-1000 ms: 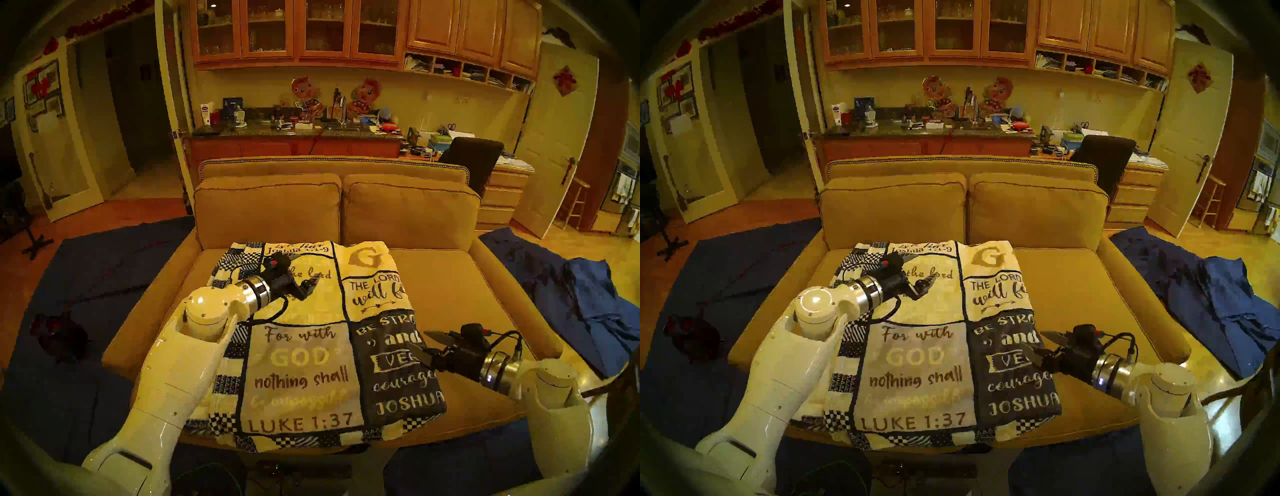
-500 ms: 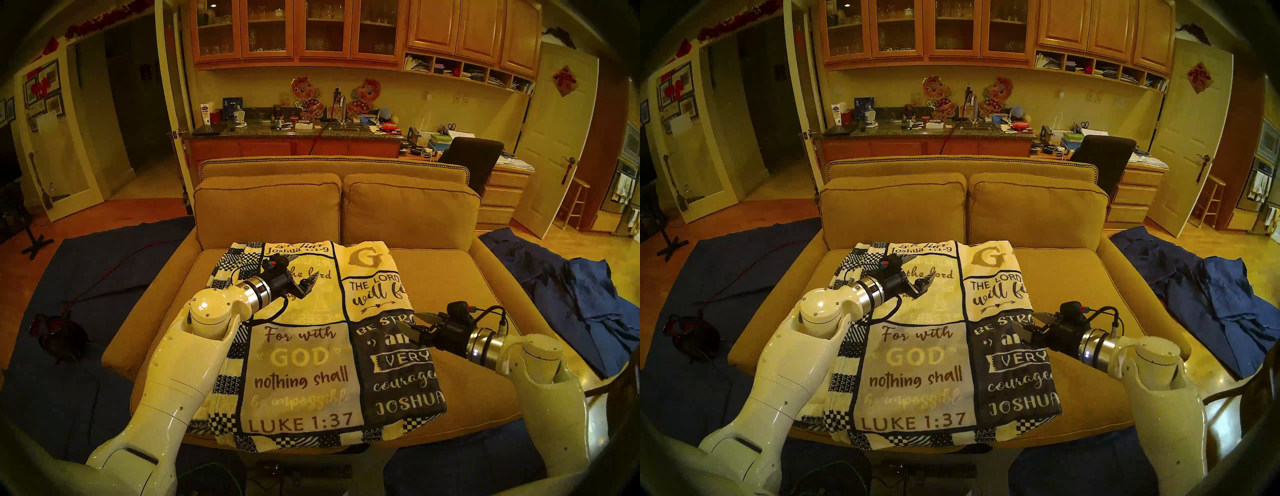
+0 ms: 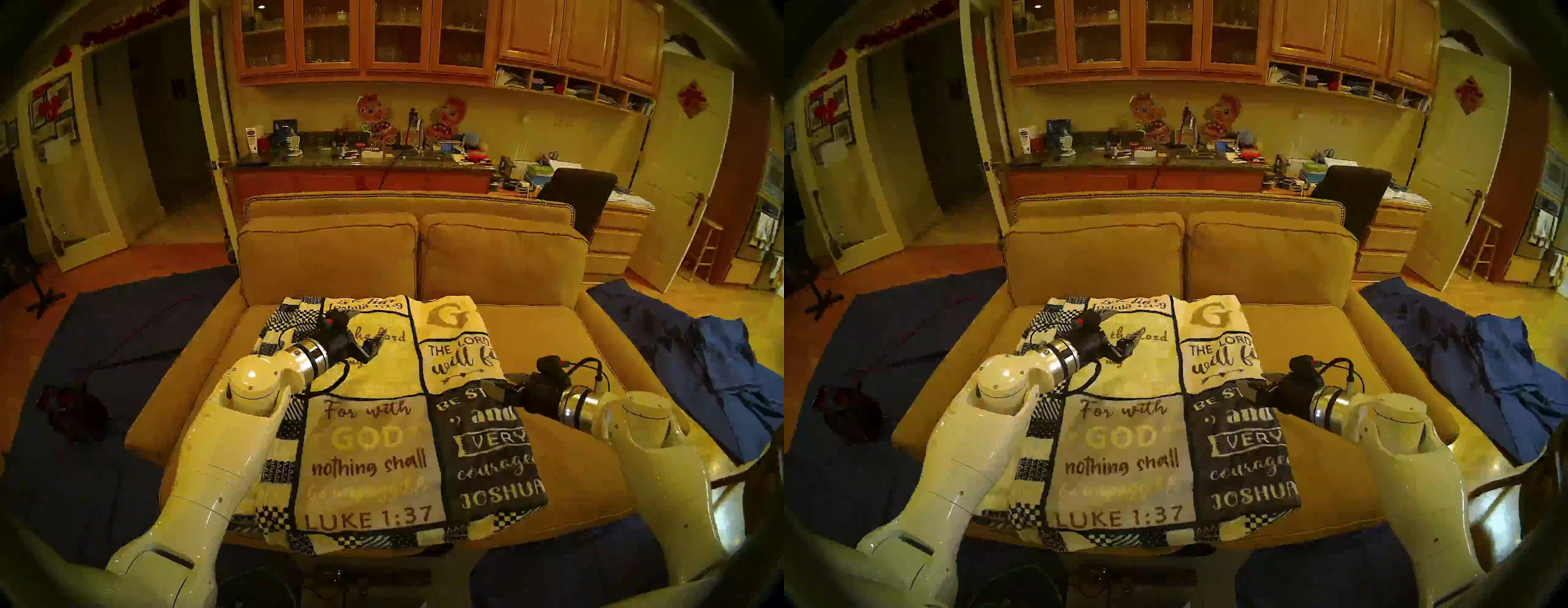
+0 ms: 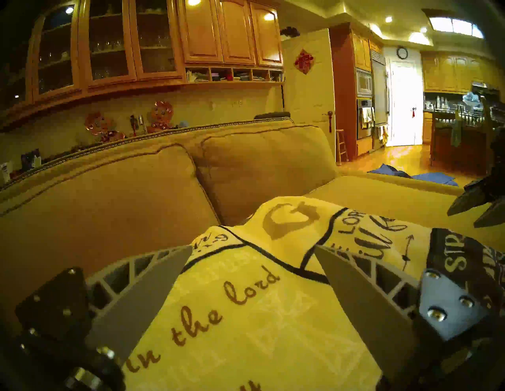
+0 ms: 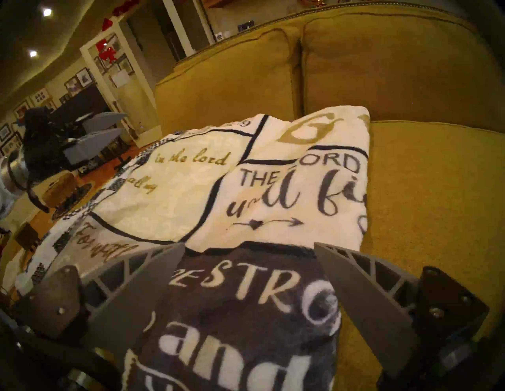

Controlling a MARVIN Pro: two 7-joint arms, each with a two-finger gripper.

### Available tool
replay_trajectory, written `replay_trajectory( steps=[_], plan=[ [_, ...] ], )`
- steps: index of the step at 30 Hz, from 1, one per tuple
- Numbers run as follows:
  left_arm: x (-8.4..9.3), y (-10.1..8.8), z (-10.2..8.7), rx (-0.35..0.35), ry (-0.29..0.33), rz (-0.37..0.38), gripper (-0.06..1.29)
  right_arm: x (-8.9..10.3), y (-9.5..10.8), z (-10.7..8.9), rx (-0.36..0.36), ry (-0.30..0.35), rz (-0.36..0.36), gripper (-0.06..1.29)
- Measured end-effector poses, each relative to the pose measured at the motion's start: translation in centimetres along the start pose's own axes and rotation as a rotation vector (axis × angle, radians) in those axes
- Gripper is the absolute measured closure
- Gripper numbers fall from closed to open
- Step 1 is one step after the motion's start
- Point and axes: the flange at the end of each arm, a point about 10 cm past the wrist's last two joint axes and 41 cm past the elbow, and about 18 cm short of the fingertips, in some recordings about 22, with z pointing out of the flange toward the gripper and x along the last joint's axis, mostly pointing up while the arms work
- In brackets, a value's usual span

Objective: Fold the blanket in half twice

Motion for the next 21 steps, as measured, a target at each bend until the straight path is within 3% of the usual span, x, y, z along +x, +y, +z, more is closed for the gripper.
replay_trajectory(
  steps=[11,21],
  plan=[
    [-0.2,-0.3,-0.7,-0.014,0.012,0.006,0.02,-0.9,2.5,2.2,-0.017,-0.083,0.040,0.00],
    [-0.4,-0.2,-0.9,-0.025,0.018,0.012,0.02,-0.5,4.5,1.7,0.002,-0.094,0.050,0.00]
  ],
)
